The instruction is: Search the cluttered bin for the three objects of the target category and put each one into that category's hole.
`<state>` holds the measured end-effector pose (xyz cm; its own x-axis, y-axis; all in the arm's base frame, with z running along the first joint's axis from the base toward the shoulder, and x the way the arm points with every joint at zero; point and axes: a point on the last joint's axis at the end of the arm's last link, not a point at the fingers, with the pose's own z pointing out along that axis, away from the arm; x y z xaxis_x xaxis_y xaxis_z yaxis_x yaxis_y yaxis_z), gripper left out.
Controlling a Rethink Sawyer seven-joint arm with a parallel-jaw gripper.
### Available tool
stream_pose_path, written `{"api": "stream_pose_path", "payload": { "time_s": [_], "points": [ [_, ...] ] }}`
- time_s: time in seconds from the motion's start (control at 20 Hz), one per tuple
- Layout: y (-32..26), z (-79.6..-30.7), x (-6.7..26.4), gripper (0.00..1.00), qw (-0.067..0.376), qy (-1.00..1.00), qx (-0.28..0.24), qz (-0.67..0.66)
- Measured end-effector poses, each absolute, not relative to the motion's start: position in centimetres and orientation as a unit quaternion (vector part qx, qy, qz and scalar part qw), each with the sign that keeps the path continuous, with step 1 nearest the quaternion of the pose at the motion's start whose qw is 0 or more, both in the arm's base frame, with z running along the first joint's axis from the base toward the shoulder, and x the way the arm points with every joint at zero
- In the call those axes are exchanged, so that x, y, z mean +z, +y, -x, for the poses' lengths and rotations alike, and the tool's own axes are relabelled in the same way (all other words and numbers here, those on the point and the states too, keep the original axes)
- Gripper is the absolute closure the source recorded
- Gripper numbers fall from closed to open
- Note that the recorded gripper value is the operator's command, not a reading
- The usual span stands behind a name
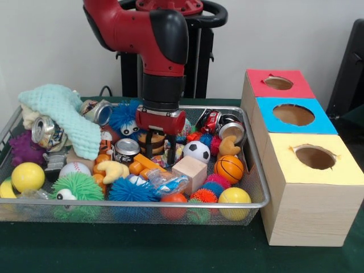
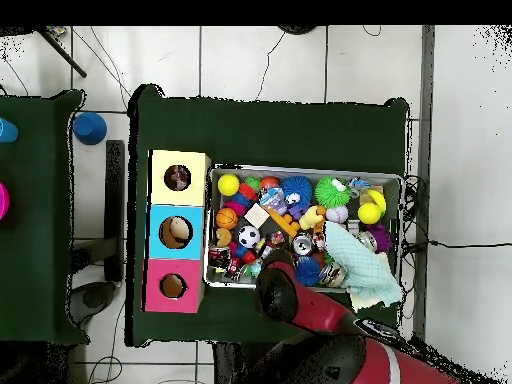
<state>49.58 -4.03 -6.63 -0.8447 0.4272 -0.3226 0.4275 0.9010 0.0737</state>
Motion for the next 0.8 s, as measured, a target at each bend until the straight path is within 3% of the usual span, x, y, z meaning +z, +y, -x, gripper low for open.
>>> {"api": "stream_pose_path", "payload": {
  "time_s": [0.4, 0.45, 0.8],
  "points": [
    [-3.4, -49.9, -6.6, 0.0, 0.17, 0.96, 0.006, -0.221],
    [-3.1, -50.0, -6.6, 1.0, 0.17, 0.96, 0.01, -0.22],
    [-2.6, -50.3, -6.6, 1.0, 0.172, 0.96, 0.015, -0.219]
  ]
}}
